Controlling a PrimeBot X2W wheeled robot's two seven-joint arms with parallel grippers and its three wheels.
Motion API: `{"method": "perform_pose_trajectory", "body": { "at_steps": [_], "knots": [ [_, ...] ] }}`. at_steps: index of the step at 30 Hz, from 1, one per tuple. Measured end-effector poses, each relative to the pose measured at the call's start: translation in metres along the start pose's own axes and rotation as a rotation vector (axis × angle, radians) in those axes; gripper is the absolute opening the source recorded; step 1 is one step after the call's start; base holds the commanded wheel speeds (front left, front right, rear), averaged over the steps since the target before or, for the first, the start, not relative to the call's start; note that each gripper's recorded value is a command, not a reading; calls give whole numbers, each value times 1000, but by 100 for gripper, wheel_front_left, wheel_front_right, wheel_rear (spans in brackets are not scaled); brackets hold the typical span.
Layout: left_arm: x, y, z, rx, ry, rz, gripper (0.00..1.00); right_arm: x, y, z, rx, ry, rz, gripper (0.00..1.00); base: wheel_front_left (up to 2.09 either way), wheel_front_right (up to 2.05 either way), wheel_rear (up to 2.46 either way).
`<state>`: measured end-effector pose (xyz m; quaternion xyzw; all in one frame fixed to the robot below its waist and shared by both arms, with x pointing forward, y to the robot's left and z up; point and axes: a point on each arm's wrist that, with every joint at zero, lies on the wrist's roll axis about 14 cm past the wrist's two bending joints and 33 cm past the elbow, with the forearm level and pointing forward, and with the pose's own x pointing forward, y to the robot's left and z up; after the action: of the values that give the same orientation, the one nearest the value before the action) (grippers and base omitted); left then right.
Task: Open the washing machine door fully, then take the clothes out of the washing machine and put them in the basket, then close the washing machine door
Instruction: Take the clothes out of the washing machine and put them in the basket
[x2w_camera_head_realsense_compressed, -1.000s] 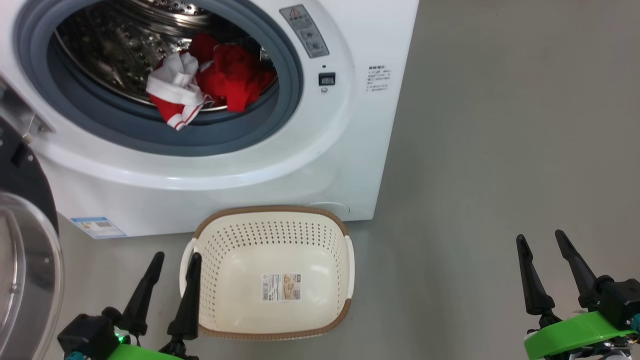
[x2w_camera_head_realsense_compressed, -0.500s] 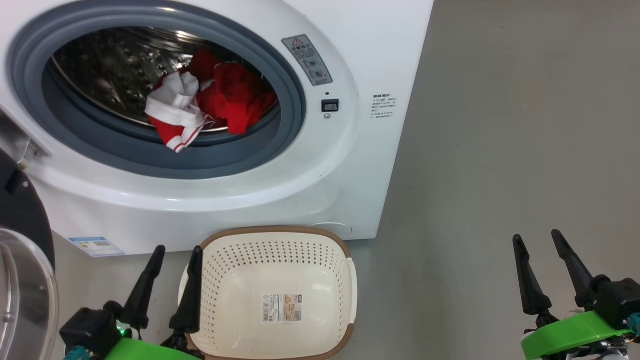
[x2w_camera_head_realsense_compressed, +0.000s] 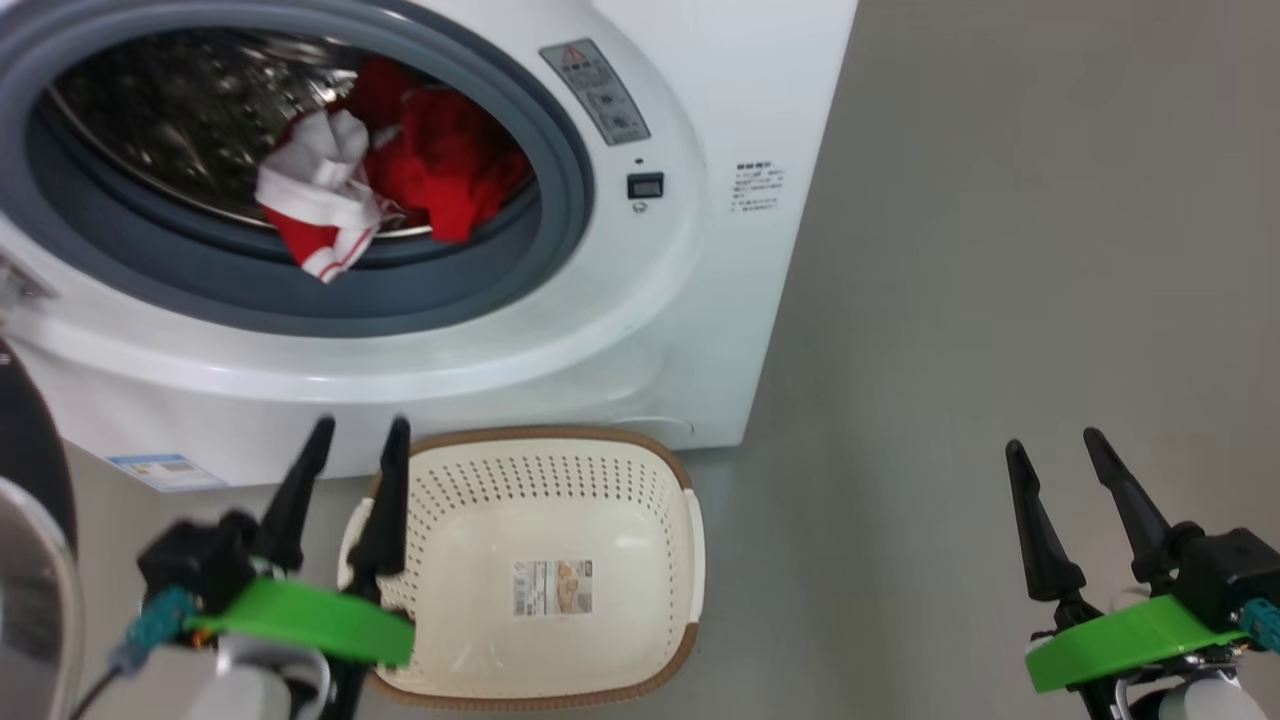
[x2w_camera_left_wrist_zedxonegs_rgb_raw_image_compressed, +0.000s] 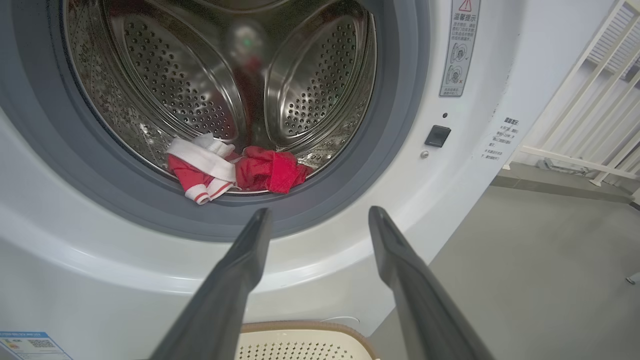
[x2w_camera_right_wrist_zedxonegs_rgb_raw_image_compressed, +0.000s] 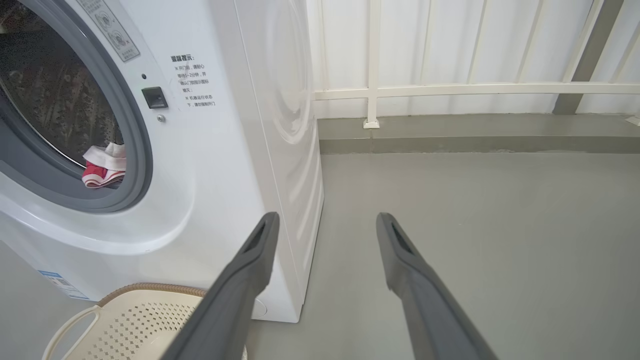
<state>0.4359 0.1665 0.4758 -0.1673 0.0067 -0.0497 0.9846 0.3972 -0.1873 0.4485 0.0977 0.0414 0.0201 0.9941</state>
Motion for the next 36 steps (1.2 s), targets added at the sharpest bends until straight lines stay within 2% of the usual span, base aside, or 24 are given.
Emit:
{"method": "perform_pose_trajectory", "body": {
  "at_steps": [9,24,31,36],
  "knots": [
    [78,-2,0,27,2,-31,100,19,-11,-11,5,19,-34,100,0,0,0],
    [180,10,-42,95,105,-56,100,45,-31,-35,-2,62,-88,100,0,0,0],
    [201,12,-74,85,166,-54,100,51,-36,-43,-12,77,-98,100,0,0,0],
    [218,16,-77,92,164,-52,100,47,-45,-49,-22,95,-121,100,0,0,0]
  ]
}}
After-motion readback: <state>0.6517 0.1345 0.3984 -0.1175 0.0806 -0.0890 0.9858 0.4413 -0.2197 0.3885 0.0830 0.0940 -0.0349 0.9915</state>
